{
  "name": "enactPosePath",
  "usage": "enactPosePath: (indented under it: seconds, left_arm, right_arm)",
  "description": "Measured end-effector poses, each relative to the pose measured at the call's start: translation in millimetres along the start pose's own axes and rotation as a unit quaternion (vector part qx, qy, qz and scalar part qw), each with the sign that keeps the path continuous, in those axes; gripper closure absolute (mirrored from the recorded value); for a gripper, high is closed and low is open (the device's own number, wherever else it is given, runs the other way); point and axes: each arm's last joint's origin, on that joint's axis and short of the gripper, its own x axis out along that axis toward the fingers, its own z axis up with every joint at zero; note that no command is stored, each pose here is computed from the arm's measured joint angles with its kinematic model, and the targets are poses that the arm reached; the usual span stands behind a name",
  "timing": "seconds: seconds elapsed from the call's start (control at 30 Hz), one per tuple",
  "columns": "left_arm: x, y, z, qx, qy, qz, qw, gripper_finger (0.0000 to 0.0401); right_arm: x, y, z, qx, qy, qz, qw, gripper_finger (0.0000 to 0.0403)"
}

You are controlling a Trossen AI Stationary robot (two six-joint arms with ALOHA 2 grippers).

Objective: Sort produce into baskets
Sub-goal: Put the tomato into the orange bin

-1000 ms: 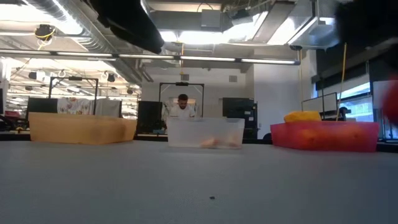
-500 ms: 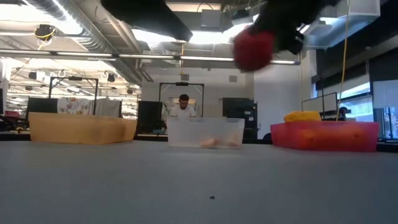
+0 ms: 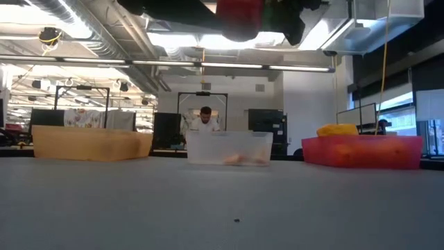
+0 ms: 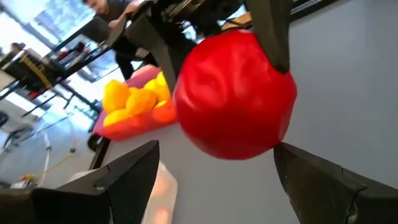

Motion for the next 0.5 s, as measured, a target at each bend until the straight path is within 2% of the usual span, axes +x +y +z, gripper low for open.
enactPosePath:
  seconds: [0.13,0.5]
  left_arm:
    - [-0.1,-1.1,2.6,0.003,-0.018,-0.023,1.000,0.0086]
    - [-0.2,-0.3,5.9,-0.008,-0.034,-0.018,0.999,0.0086]
  right_arm:
    - [5.2,0.7,0.8,-0.007,-0.018,0.001,1.000,0.0153]
    - [16.3,-1.2,-0.4,-0.012,-0.033,0.010,0.999,0.0152]
